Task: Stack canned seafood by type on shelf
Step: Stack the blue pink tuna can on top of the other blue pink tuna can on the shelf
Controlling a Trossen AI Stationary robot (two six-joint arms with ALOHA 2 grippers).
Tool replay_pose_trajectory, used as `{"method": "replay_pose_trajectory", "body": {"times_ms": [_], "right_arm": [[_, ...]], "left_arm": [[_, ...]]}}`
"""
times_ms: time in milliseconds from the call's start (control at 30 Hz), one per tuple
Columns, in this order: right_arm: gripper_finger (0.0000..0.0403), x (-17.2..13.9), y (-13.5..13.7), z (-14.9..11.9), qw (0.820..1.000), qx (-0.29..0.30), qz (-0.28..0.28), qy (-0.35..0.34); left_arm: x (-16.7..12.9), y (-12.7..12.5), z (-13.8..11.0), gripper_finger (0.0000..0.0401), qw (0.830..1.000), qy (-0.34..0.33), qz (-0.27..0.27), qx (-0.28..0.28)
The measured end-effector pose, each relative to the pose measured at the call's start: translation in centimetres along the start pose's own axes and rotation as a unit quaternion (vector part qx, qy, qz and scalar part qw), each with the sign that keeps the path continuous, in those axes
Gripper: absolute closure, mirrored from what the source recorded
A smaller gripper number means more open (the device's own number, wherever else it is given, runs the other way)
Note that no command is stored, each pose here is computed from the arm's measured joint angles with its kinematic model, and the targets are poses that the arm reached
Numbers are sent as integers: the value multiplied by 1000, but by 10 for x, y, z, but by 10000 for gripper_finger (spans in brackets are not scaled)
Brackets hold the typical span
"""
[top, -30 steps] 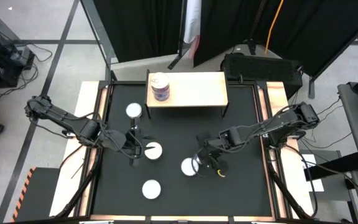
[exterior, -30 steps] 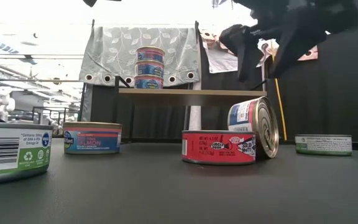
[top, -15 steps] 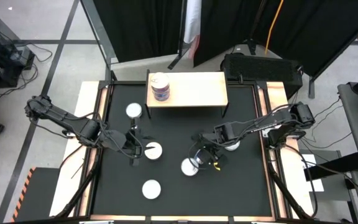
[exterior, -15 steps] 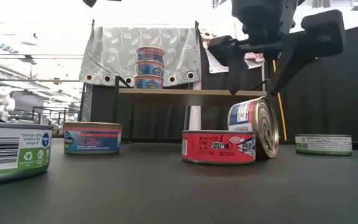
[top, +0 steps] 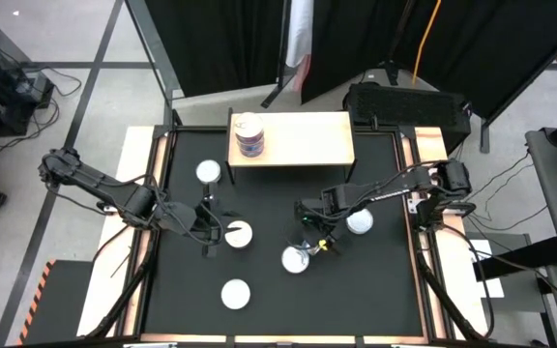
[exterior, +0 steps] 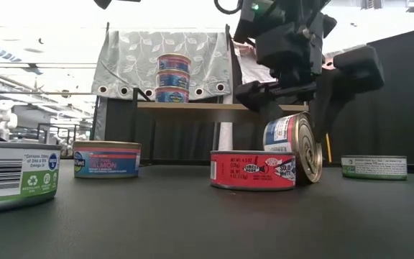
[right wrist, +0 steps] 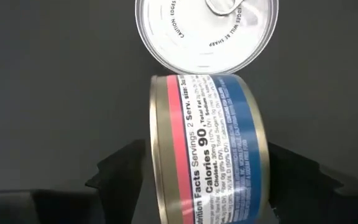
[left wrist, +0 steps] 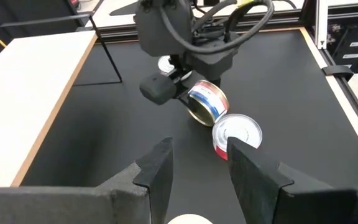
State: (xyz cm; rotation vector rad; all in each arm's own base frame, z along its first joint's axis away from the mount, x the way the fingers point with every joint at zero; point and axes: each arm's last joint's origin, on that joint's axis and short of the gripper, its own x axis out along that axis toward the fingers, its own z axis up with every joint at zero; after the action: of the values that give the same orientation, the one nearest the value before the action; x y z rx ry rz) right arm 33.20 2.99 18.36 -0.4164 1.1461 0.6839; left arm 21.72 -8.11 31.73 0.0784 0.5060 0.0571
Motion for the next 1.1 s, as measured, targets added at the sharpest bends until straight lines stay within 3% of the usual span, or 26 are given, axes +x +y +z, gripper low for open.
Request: {"method": "replay_pose_trajectory", "body": {"times_ms": [433,667,867,967,1100], "right_arm": [[223,-4,2,3,999,35,-7,-10],[214,-17,0,11,995,101,-5,-4],[203,-53,-2,31,984,178,-1,0],[212,-72,-6,44,975,222,-5,-29],[216,-97,-11,60,961,258,36,-98]], "left_arm": [[0,0,-2,249,1000,11,1,10],[0,0,0,249,1000,2,0,20],[-1,-2,14,249,995,-67,-8,76],[-3,-8,21,249,979,-114,-77,152],[-12,-25,25,249,915,-188,-231,272]]}}
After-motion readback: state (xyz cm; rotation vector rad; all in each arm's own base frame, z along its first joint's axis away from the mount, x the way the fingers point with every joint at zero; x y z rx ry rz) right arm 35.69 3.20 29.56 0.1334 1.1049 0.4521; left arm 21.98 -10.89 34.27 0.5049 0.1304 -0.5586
